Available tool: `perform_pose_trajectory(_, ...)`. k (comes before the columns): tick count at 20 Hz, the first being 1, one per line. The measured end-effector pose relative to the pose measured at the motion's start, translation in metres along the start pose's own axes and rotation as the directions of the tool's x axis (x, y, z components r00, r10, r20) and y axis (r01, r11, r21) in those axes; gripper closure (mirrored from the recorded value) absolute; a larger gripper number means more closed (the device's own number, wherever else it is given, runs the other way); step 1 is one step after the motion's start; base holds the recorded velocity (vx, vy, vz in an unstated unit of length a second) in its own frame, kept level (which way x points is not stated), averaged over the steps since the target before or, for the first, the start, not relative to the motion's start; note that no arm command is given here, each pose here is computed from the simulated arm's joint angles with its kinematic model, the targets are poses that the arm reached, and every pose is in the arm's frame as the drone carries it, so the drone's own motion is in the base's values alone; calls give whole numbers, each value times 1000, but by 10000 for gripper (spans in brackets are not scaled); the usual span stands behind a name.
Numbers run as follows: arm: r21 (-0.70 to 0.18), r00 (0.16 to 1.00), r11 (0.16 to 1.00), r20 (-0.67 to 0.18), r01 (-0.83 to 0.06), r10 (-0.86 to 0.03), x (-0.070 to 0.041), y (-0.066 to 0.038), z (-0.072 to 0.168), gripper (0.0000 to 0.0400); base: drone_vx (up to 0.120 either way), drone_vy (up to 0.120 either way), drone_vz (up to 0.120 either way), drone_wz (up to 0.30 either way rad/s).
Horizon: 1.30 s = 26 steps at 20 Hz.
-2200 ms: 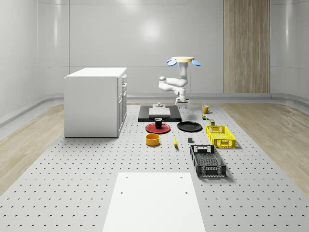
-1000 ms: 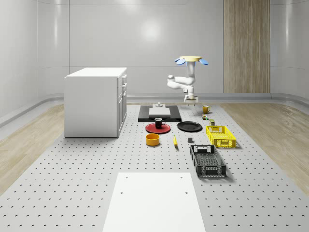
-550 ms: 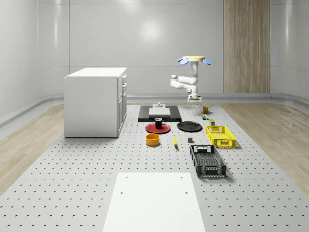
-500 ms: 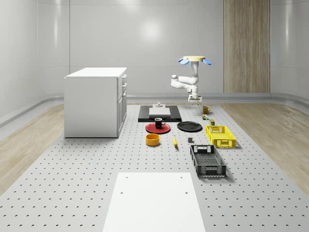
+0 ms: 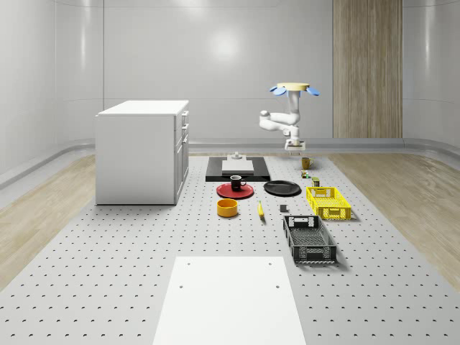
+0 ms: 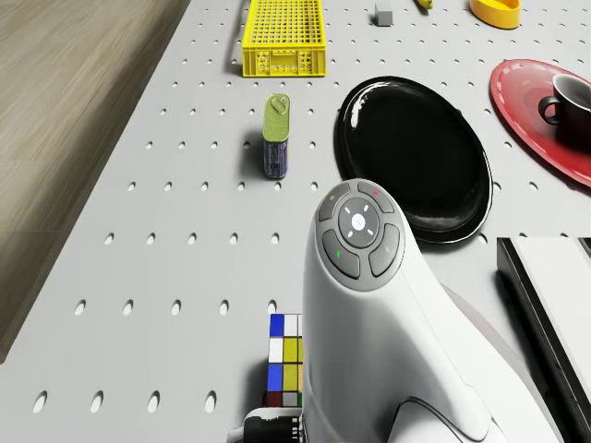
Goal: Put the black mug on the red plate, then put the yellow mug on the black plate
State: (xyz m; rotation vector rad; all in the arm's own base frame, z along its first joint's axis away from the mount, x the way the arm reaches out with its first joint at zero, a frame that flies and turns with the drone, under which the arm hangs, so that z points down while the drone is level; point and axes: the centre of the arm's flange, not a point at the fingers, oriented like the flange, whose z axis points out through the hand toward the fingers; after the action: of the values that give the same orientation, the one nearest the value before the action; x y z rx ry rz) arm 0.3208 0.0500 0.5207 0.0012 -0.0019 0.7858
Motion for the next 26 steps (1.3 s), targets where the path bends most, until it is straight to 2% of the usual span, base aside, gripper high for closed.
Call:
perform_pose_trajectory(12, 0, 1000, 1000, 0, 0, 0, 0, 0, 0, 0, -120, 120, 0, 0)
perform_pose_trajectory(16, 0, 1000, 1000, 0, 0, 0, 0, 0, 0, 0, 0, 120, -10, 0)
perform_pose_trajectory(21, 0, 1000, 1000, 0, 0, 0, 0, 0, 0, 0, 0, -8, -120, 0)
perform_pose_trajectory(23, 0, 1000, 1000, 0, 0, 0, 0, 0, 0, 0, 0, -120, -120, 0)
perform_pose_trajectory(26, 0, 1000, 1000, 0, 0, 0, 0, 0, 0, 0, 0, -13, -13, 0)
